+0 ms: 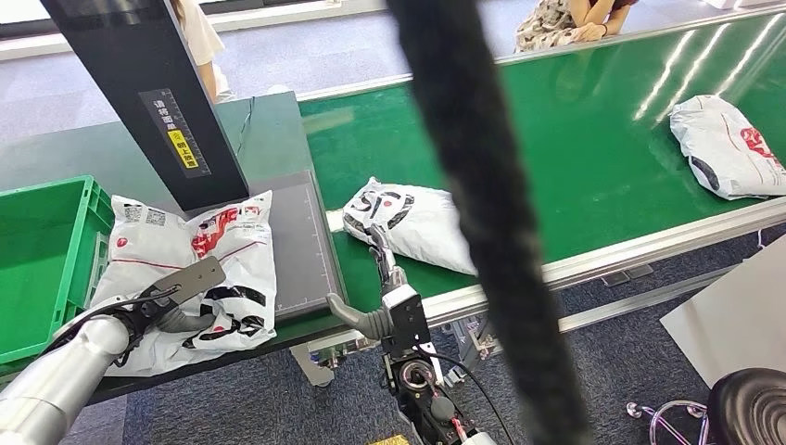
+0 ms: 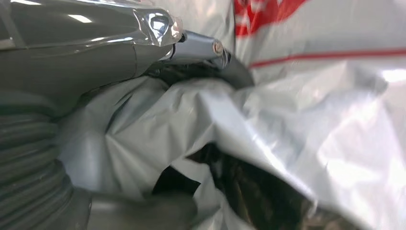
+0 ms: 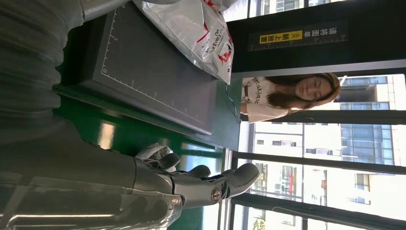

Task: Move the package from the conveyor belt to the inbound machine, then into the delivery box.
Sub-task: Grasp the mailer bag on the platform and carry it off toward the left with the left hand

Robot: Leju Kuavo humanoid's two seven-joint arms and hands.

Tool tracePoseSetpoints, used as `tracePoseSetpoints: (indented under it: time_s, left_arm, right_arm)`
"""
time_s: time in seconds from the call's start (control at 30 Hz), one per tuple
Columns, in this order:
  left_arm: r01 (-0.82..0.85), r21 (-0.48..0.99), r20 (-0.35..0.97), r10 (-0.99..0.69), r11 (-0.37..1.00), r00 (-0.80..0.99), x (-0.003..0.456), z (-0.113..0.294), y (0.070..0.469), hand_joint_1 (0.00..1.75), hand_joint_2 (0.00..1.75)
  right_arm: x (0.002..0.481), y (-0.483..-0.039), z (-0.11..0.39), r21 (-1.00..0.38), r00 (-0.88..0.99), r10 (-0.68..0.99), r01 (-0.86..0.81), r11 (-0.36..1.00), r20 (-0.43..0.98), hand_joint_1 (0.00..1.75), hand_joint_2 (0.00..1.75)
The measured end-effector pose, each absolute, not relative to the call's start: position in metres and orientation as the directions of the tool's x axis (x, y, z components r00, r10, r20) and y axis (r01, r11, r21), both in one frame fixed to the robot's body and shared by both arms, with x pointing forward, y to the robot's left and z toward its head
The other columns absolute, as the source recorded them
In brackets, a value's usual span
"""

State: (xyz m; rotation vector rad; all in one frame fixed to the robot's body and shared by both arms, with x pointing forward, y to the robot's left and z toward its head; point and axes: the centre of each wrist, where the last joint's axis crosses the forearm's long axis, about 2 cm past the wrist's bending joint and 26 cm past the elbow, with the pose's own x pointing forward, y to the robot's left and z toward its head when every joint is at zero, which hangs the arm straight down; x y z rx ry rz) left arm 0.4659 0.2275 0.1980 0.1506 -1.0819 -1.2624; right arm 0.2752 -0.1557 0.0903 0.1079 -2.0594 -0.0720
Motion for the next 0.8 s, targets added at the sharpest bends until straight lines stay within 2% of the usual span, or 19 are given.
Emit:
tracePoseSetpoints:
  time_s: [0.8]
  left_arm:
    - [0.701,0.602,0.596,-0.799,0.382,-0.077,0.4621,0.1931,0.218,1.75,1.75]
  right_arm:
    - [0.2701,-0.1571,0.0884,0.1,-0.465,-0.105,-0.035,0.994,0.879,0.0,1.75]
